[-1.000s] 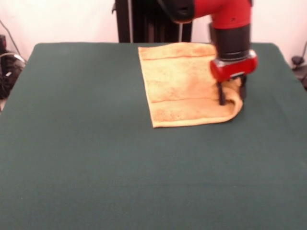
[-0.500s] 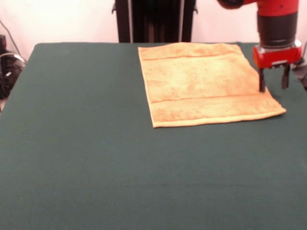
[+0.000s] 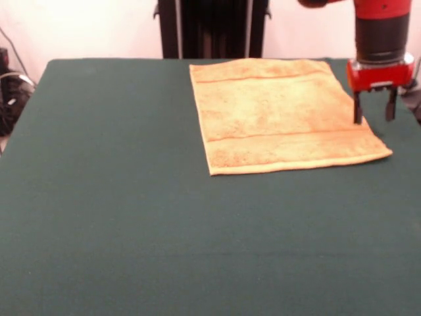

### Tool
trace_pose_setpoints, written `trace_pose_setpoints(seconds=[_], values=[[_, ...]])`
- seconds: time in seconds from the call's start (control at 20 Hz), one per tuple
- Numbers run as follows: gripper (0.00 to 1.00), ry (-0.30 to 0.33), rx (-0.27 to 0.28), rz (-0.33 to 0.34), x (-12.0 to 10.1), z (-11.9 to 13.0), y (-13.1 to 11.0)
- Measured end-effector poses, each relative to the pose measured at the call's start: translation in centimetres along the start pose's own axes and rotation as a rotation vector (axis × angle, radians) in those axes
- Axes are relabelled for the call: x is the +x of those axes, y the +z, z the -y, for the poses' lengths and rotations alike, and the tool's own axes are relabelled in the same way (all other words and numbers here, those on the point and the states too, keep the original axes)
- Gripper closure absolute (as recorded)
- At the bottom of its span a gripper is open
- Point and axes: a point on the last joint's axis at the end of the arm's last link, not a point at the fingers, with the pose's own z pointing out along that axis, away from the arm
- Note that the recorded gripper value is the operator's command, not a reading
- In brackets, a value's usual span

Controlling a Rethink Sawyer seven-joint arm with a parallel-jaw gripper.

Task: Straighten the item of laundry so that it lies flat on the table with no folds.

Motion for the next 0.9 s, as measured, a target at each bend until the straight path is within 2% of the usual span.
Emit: trace_pose_setpoints(seconds=[0.2, 0.35, 0.45, 0.5, 0.9], values=[[0.00, 0.040, 0.021, 0.005, -0.7, 2.0, -1.2], [0.00, 0.068, 0.064, 0.017, -1.1, 4.7, -2.9], [0.00, 0.098, 0.102, 0.031, -1.5, 7.4, -4.7], [0.00, 0.126, 0.134, 0.046, -1.8, 9.7, -6.3], [0.00, 0.241, 0.237, 0.120, -2.6, 18.2, -12.9]])
